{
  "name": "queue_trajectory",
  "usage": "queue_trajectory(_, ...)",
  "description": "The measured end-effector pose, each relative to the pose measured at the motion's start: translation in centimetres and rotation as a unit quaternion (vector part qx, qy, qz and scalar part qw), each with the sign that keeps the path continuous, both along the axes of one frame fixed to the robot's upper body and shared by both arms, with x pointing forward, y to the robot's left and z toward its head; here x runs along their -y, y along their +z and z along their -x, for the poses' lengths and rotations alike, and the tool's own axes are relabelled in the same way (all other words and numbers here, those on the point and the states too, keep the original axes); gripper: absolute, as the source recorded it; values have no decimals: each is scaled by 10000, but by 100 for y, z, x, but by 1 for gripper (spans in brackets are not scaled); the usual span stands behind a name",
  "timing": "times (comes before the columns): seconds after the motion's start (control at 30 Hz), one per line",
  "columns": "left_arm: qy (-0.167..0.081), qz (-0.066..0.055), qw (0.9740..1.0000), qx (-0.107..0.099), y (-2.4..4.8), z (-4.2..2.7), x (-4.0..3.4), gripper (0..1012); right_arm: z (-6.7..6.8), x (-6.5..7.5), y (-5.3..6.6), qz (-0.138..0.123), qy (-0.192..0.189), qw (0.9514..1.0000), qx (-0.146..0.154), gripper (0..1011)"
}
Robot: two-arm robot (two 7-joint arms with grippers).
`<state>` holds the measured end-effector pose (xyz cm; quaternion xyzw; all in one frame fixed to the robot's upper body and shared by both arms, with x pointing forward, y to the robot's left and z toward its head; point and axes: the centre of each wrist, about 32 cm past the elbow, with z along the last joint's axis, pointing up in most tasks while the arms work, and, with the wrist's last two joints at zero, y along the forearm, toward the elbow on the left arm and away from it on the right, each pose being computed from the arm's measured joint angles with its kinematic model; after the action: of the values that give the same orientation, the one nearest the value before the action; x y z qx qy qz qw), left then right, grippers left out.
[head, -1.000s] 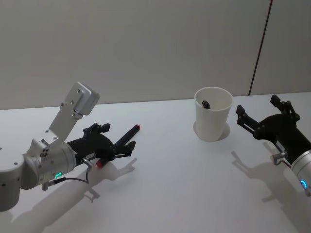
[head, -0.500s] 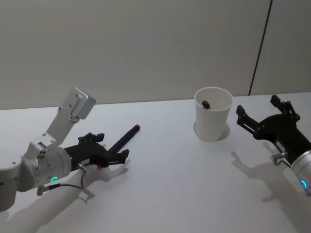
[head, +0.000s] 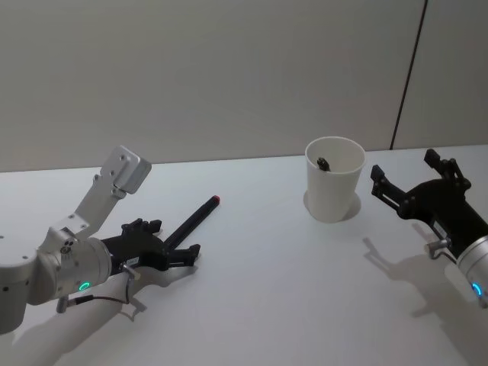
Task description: Place the pen into the pen holder.
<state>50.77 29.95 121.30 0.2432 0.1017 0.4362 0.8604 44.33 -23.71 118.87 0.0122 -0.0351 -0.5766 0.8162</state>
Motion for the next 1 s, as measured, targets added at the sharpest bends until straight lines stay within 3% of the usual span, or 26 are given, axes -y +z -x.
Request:
queue_trajectory(0.8, 4, -8, 9998, -200, -40, -29, 0, 1001, 0, 0, 0, 0, 0, 10000, 0, 1001)
queue_trajectory(1.0, 1, -6, 9998, -213, -41, -31, 2, 934, 0, 0, 0, 0, 0, 10000, 0, 1001)
